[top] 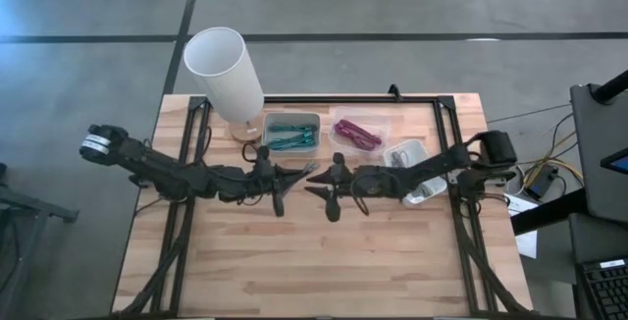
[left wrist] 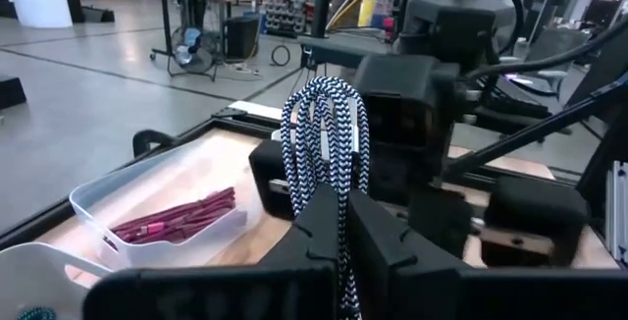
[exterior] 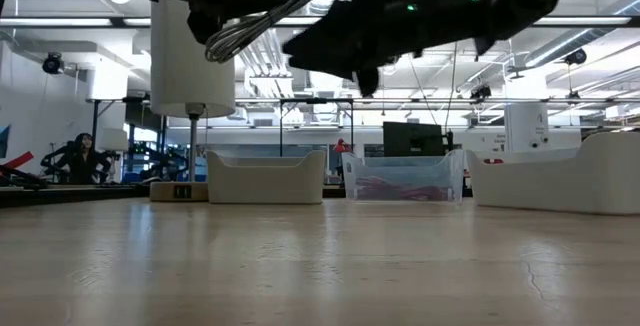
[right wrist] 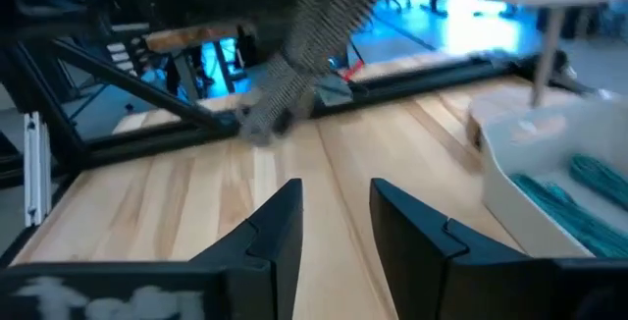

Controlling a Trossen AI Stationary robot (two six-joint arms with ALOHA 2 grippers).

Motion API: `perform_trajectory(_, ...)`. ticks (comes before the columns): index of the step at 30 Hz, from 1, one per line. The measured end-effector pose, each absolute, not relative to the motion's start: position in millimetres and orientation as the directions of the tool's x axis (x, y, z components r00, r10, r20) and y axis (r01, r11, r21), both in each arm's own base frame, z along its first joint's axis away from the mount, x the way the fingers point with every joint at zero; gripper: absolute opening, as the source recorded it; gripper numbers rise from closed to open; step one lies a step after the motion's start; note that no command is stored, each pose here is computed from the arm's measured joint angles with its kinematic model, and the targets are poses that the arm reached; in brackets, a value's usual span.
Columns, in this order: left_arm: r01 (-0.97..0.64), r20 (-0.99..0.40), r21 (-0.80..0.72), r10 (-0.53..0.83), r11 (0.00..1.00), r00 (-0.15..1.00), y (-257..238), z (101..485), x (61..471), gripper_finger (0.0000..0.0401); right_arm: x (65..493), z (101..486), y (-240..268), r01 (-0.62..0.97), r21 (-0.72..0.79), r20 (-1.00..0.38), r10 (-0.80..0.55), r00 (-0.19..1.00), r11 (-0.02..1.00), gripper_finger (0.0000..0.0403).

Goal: Pick & Place USB Port
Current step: Put the black and white USB cable into the white bin

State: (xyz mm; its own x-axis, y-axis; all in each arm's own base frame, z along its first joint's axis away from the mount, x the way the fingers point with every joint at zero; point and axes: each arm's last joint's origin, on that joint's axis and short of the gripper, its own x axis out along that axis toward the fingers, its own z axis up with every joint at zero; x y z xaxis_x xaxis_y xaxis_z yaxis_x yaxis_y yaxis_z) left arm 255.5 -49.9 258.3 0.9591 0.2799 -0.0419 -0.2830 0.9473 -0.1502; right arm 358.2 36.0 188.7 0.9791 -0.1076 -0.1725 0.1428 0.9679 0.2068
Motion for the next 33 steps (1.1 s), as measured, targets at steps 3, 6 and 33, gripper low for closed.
perform_trajectory(3,-0.283,-0.041,-0.15,0.28,0.947,0.959,-50,258,255,0.0007,369,189,40,0.098,0.159,-0.158,-0.073,0.985,0.982,0.0121)
perform_trajectory(6,-0.283,-0.043,-0.144,0.28,0.948,0.959,-50,257,255,0.0008,379,194,42,0.077,0.13,-0.136,-0.06,0.989,0.988,0.0128)
perform_trajectory(33,-0.239,-0.047,-0.143,0.235,0.96,0.971,-55,256,254,0.0009,395,202,45,0.068,0.107,-0.087,-0.058,0.994,0.992,0.0149)
